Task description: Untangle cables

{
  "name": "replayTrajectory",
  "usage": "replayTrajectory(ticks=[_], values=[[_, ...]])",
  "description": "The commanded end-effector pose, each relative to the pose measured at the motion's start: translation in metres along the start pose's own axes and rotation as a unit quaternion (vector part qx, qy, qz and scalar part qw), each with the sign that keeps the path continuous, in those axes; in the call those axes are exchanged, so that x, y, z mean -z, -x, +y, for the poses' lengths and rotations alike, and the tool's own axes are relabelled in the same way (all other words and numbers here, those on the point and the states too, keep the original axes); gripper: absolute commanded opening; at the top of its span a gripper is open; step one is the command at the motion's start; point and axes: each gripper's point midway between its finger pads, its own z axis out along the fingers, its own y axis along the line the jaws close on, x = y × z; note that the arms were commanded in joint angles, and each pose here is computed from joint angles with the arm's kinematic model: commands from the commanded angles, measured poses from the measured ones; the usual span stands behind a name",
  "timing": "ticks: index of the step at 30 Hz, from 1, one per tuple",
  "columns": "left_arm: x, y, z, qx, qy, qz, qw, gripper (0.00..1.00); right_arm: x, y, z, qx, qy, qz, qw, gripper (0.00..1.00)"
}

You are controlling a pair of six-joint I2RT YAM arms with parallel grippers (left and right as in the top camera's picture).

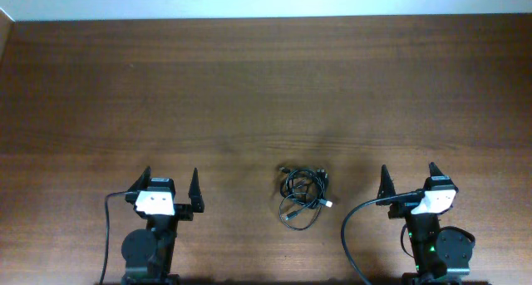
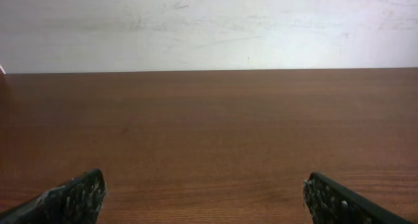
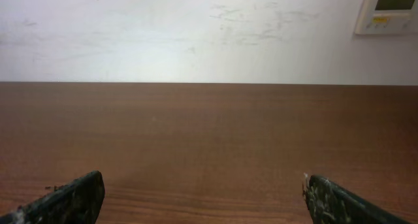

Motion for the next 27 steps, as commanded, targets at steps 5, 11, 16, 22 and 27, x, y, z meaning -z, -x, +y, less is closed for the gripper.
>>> replayTrajectory(ticks=[5,11,16,22,27], values=[[-0.001,-0.004,0.002,0.006,0.005,0.005,1.000,0.99,0.000,-0.003,0.000,-0.002,0.000,0.002,1.000,0.98],[-0.001,-0.004,0.002,0.006,0.005,0.005,1.000,0.99,0.000,-0.003,0.000,-0.002,0.000,0.002,1.000,0.98],[-0.001,-0.001,0.002,0.005,0.005,-0.001,1.000,0.99,0.000,-0.003,0.000,-0.002,0.000,0.002,1.000,0.98],[0.000,0.004,-0.001,0.005,-0.006,-0.010,1.000,0.99,0.000,-0.003,0.000,-0.002,0.000,0.002,1.000,0.98],[0.003,0.021,-0.015,0.003,-0.045,-0.031,0.998,0.99,0.000,-0.003,0.000,-0.002,0.000,0.002,1.000,0.98]])
